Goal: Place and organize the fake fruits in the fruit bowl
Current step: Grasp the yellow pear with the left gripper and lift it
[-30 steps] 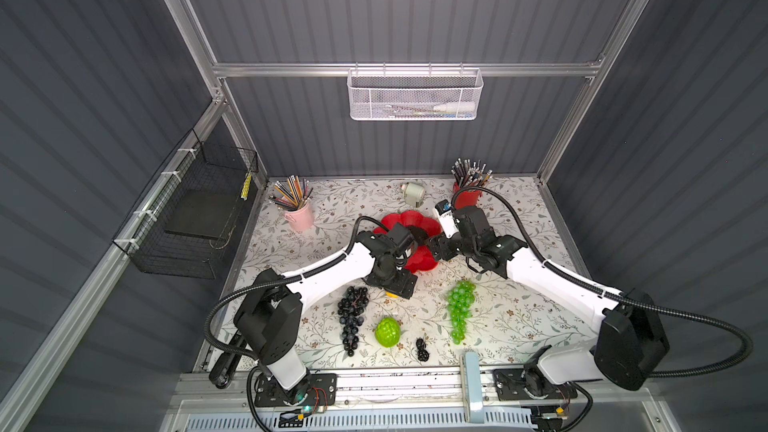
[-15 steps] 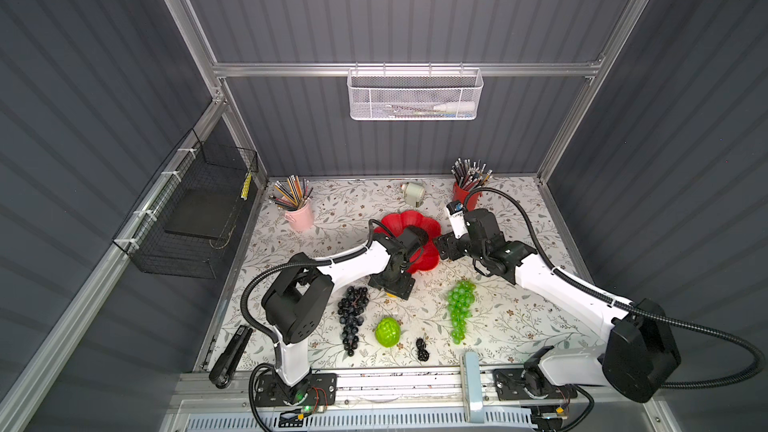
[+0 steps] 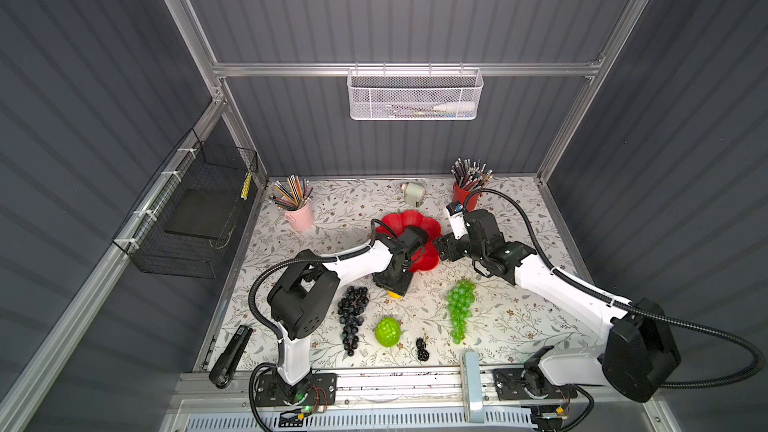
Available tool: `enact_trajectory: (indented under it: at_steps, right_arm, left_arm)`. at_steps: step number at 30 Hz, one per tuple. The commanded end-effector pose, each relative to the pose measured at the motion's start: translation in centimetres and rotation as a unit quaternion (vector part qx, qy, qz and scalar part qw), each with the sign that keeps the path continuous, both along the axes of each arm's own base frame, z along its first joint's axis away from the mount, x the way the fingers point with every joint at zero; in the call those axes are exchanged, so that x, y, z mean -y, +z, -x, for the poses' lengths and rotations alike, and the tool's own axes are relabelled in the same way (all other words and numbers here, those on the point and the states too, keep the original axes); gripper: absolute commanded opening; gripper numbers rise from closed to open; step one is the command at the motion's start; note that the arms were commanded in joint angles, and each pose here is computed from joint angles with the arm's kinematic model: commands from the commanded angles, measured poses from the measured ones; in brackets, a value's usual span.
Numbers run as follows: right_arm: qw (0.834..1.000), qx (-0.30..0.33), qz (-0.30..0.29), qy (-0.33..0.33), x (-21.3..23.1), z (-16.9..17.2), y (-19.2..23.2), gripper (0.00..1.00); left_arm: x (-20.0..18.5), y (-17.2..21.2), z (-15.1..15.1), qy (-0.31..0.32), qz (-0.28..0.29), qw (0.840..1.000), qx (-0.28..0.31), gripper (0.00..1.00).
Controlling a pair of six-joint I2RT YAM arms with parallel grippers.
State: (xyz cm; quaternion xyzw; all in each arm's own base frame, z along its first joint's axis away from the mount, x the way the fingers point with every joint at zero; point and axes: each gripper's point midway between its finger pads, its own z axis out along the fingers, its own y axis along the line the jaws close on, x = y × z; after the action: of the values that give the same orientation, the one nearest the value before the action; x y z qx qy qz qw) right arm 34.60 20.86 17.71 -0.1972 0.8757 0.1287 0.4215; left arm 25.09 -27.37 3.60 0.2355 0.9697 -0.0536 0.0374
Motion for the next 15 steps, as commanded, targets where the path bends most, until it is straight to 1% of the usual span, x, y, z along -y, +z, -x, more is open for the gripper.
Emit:
enact_trajectory:
  at_steps: [1, 6, 8, 11, 13, 15]
  right_arm:
    - [1.0, -0.004, -0.002, 0.001, -0.1, 0.0, -0.5, 0.86]
    - [1.0, -0.003, -0.001, 0.002, -0.1, -0.1, -0.5, 0.86]
    - [1.0, -0.003, -0.001, 0.002, -0.2, 0.0, -0.4, 0.86]
    - [1.0, -0.005, 0.002, 0.007, -0.2, 0.2, -0.4, 0.86]
    - [1.0, -0.005, 0.005, 0.008, -0.1, 0.5, -0.4, 0.85]
    - [1.0, -0.003, 0.002, 0.011, -0.1, 0.7, -0.7, 0.85]
  left_arm:
    - [-0.6, 0.4, 0.4, 0.003, 0.0, 1.0, -0.013, 0.49]
    - [-0.9, 1.8, 1.0, 0.0, 0.014, 1.0, -0.016, 0.48]
    - [-1.0, 2.9, 1.1, 0.002, 0.03, 0.999, -0.016, 0.47]
    - [-1.5, 4.8, 1.9, 0.008, 0.059, 0.998, -0.032, 0.46]
    - [-2.1, 6.4, 1.8, 0.019, 0.077, 0.996, -0.034, 0.46]
    - [-2.8, 8.0, 0.8, 0.037, 0.095, 0.994, -0.025, 0.46]
